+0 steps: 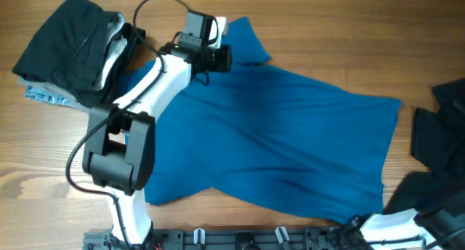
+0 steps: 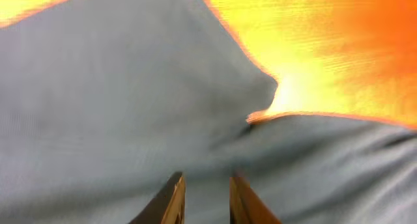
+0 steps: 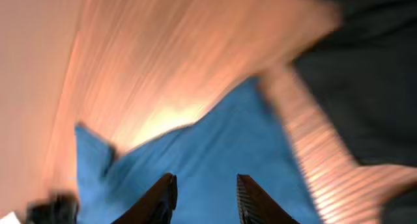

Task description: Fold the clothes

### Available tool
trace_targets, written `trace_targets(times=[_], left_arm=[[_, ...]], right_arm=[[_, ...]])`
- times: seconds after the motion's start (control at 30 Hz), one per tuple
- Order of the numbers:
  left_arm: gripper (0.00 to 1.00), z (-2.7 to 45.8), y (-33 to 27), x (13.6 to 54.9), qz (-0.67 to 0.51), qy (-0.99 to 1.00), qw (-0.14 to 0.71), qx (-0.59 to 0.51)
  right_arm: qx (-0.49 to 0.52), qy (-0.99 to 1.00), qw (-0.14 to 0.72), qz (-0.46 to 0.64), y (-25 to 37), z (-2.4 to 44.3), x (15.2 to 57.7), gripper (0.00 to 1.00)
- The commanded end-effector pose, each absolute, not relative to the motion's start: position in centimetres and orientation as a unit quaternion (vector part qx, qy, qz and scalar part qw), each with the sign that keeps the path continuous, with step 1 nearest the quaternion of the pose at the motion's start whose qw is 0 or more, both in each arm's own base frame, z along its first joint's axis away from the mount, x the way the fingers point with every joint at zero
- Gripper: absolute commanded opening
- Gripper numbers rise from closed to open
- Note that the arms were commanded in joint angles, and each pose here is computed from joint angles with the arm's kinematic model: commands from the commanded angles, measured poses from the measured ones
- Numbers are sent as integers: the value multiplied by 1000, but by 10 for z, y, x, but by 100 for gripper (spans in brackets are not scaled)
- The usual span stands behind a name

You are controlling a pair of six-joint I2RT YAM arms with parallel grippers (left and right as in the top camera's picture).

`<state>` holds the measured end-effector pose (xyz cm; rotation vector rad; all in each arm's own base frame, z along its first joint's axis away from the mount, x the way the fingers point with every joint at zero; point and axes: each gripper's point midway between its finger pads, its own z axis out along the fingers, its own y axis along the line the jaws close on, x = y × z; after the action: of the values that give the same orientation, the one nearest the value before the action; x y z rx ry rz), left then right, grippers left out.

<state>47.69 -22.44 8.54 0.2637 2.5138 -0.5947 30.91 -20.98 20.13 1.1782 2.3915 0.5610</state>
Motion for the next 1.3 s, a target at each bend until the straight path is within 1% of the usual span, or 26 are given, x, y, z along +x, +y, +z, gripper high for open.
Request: trace_targets(times=[0.0, 0.13, 0.2, 0.23, 0.27, 0.33, 0.4, 0.43, 0.5, 0.53, 0.57, 0.63, 0.67, 0.73, 0.8, 0.87, 0.93, 0.97, 1.0, 1.03, 1.07, 1.13, 1.17, 1.27], left_arm=[[23, 39, -222, 483, -215, 942, 243, 90], [22, -16, -212, 479, -201, 955, 202, 82], [22, -38, -194, 491, -177, 960, 210, 59], [21, -47, -174, 502, -151, 963, 222, 26], [22, -51, -153, 513, -128, 963, 236, -12], [17, -47, -95, 543, -107, 948, 278, -114], [19, -25, -33, 575, -131, 911, 330, -210], [19, -13, -16, 586, -157, 896, 343, -233], [18, 18, -9, 604, -233, 877, 360, -217], [18, 31, -13, 610, -260, 871, 364, -205], [18, 44, -19, 614, -280, 867, 366, -190], [19, 57, -32, 618, -295, 867, 361, -173], [19, 64, -42, 617, -302, 869, 355, -163], [24, 75, -68, 610, -307, 878, 347, -120], [30, 86, -85, 600, -290, 889, 343, -82], [33, 104, -93, 584, -253, 905, 336, -63], [35, 125, -99, 568, -229, 915, 330, -45], [36, 134, -100, 561, -220, 917, 329, -39], [38, 145, -101, 552, -210, 921, 327, -31], [38, 156, -100, 543, -197, 925, 324, -33], [38, 164, -99, 536, -189, 926, 324, -34], [41, 182, -100, 522, -181, 928, 323, -30], [44, 189, -99, 514, -175, 931, 319, -24], [49, 184, -96, 499, -167, 942, 291, -28]], right_arm=[[357, 888, 192, 216, -165, 206, 330, 34], [296, 918, 169, 204, -122, 201, 346, 35], [265, 936, 149, 177, -102, 195, 349, 41], [249, 944, 140, 165, -92, 190, 350, 43], [239, 950, 130, 151, -85, 185, 350, 46], [218, 963, 109, 115, -71, 168, 351, 46], [228, 965, 98, 81, -67, 141, 352, 46], [233, 964, 102, 73, -68, 128, 356, 47], [230, 961, 124, 92, -63, 105, 370, 48], [226, 959, 136, 109, -59, 95, 376, 52], [219, 956, 149, 126, -55, 83, 384, 53], [215, 954, 159, 132, -53, 61, 393, 59], [206, 955, 162, 137, -50, 52, 398, 59], [156, 960, 161, 165, -31, 39, 407, 60], [146, 963, 158, 161, -25, 24, 413, 60], [140, 964, 165, 154, -23, 1, 425, 59], [140, 966, 153, 153, -22, -26, 428, 58], [142, 967, 145, 154, -21, -38, 427, 55], [144, 968, 136, 155, -21, -48, 425, 39], [145, 969, 133, 152, -22, -55, 425, 16], [148, 969, 142, 139, -28, -57, 428, 4], [185, 962, 182, 87, -63, -47, 446, 4], [224, 949, 214, 61, -95, -31, 463, 4], [281, 918, 273, 54, -150, 5, 490, 4]])
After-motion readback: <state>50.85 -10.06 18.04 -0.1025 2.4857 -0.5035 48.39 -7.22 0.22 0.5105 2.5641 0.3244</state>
